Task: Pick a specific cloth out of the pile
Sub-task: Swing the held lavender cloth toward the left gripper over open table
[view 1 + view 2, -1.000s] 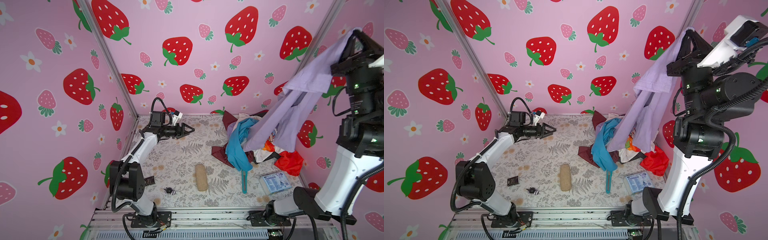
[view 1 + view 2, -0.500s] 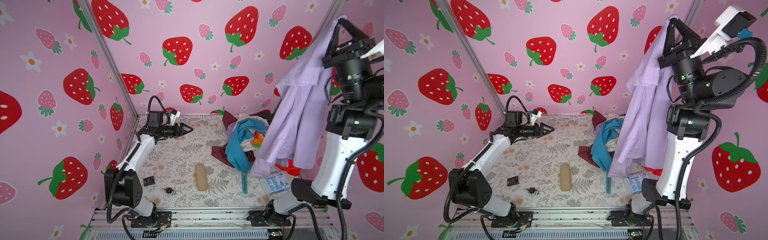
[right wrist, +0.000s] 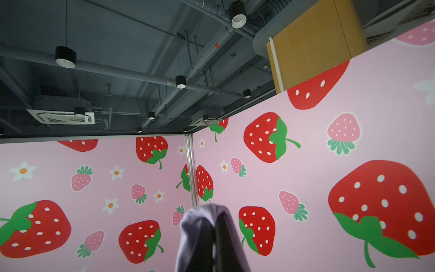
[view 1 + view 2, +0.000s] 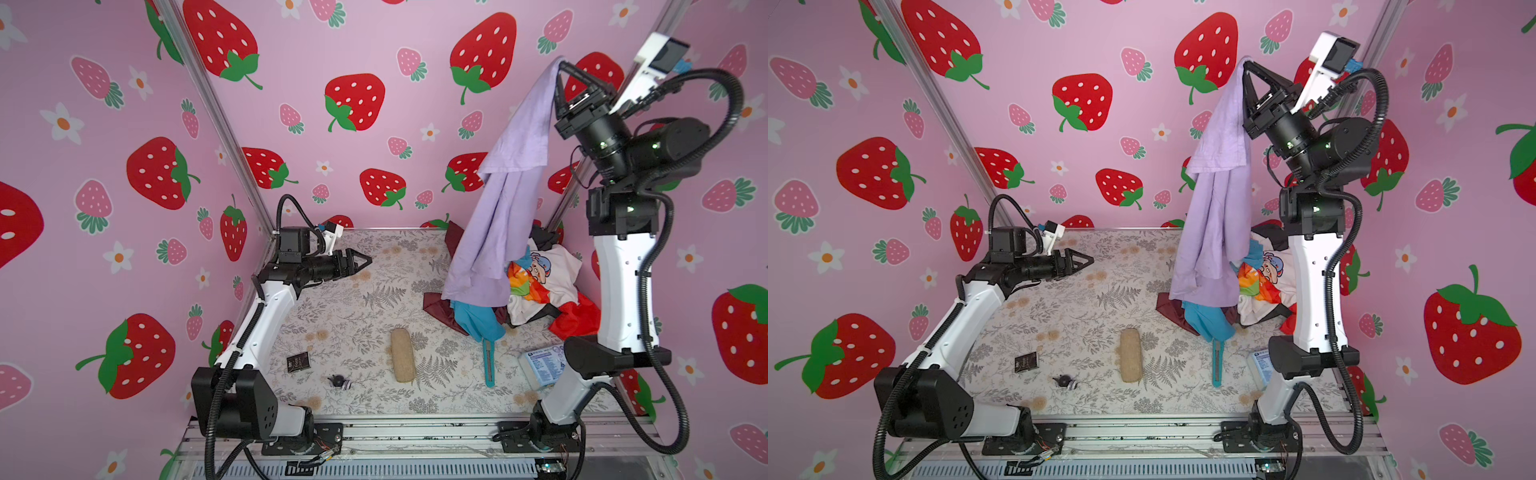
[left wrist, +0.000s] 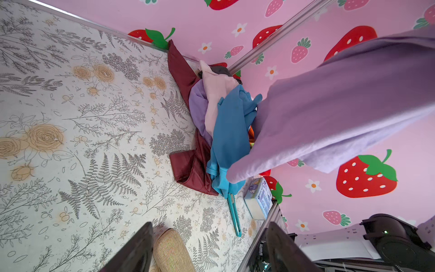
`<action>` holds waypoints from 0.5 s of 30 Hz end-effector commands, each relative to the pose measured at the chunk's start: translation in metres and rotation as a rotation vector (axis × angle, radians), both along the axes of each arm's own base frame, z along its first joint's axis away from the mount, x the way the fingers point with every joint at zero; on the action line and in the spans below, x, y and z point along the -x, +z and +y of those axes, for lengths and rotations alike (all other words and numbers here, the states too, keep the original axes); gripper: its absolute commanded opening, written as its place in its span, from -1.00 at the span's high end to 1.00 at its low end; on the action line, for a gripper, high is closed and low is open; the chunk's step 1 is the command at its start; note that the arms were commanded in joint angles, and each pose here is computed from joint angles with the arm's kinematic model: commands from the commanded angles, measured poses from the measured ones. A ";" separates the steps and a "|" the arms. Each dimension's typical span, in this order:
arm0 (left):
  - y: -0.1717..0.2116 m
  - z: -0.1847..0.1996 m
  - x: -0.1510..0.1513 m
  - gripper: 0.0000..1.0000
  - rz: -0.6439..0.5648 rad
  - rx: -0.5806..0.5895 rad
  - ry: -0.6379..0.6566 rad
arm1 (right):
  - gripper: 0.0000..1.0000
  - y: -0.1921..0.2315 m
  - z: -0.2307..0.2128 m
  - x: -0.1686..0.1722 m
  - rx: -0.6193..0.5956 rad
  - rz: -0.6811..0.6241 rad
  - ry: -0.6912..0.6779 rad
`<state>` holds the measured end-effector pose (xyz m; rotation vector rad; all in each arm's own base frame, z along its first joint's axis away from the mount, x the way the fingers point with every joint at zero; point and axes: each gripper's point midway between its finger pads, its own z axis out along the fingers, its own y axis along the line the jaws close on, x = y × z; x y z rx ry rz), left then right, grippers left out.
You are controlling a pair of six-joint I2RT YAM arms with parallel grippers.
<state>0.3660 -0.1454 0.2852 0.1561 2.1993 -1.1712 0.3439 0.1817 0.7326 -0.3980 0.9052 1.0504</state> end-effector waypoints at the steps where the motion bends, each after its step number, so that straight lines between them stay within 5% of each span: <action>1: -0.002 0.008 0.007 -0.53 0.010 -0.020 0.021 | 1.00 0.004 0.022 0.009 -0.026 -0.051 0.097; 15: -0.002 0.026 0.021 -0.53 0.014 -0.061 0.072 | 1.00 -0.057 0.140 -0.018 -0.058 0.028 0.446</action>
